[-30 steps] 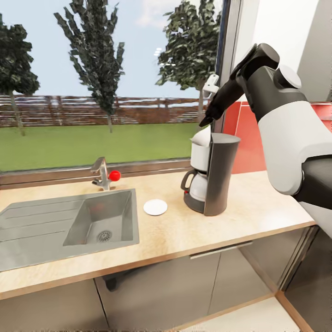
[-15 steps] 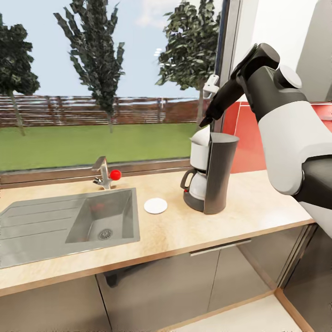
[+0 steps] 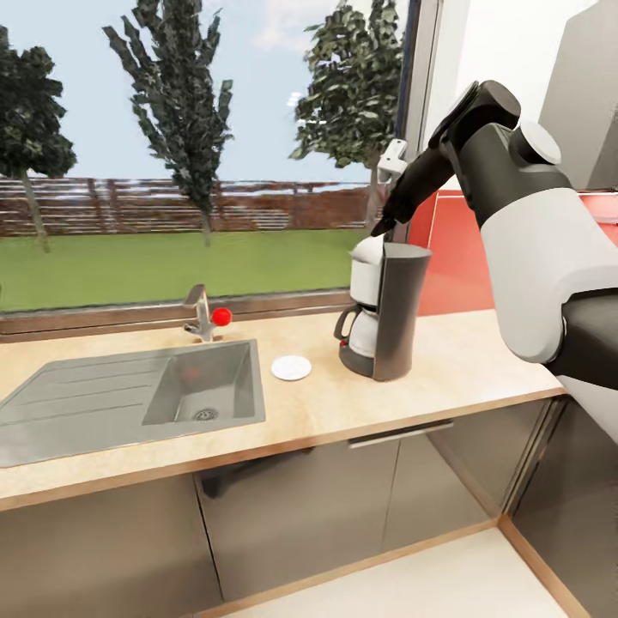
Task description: Set up a coffee station on the kitchen countertop: keep the coffee maker on the countertop, move the bottle of coffee from the kitchen shelf to the counter next to the coffee maker, place a paper coffee filter on top of the coffee maker, put the saucer next to the coffee maker with the coffee cup on the saucer, and place the electric kettle next to the coffee maker.
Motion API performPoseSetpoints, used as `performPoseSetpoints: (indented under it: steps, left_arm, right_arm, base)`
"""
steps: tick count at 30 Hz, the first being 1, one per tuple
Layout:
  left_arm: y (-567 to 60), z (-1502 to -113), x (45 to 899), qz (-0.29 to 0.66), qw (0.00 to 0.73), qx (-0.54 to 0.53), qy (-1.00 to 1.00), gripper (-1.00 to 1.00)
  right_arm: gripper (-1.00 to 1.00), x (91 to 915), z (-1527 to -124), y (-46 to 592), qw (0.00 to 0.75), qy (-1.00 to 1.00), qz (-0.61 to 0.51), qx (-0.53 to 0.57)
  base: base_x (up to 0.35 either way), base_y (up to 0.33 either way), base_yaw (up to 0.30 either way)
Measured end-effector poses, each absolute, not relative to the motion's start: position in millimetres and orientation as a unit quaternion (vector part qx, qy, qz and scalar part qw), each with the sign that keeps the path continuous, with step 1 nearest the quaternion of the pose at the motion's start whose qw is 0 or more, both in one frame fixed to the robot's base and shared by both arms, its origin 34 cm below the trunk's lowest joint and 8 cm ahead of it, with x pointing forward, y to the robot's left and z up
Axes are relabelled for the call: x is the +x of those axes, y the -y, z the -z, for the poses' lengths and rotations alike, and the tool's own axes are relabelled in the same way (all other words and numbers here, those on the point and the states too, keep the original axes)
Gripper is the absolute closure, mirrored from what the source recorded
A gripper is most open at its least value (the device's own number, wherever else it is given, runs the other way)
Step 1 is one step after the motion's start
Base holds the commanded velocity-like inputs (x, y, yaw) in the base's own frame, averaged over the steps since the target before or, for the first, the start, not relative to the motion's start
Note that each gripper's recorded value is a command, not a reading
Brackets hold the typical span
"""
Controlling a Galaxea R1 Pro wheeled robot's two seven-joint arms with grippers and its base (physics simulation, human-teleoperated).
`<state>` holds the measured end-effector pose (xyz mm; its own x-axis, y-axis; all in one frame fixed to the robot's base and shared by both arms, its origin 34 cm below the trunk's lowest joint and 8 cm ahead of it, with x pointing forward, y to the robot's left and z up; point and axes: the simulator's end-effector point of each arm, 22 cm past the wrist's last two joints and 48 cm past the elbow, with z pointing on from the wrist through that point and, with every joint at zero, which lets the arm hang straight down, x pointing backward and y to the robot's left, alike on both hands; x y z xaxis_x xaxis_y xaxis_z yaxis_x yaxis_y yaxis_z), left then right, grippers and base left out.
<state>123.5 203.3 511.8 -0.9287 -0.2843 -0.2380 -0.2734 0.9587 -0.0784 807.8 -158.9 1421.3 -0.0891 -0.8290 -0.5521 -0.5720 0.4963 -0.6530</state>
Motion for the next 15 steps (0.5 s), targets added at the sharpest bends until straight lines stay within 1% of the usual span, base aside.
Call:
performPoseSetpoints:
  steps: [3, 8, 15]
  left_arm:
    - [-203.3, -511.8, 123.5, 0.022, 0.125, -0.142, -0.982, -1.00]
    - [-203.2, -511.8, 123.5, 0.022, 0.125, -0.142, -0.982, -1.00]
    - [-203.1, -511.8, 123.5, 0.022, 0.125, -0.142, -0.982, -1.00]
  right_arm:
    - [-1.00, 807.7, -1421.1, 159.1, 0.471, -0.725, 0.136, -0.483]
    - [-1.00, 807.8, -1420.2, 159.1, 0.471, -0.726, 0.136, -0.483]
    - [-1.00, 808.9, -1415.9, 159.1, 0.468, -0.727, 0.134, -0.483]
  base:
    - [-0.216, 0.000, 0.000]
    - [-0.128, 0.000, 0.000]
    - [-0.263, 0.000, 0.000]
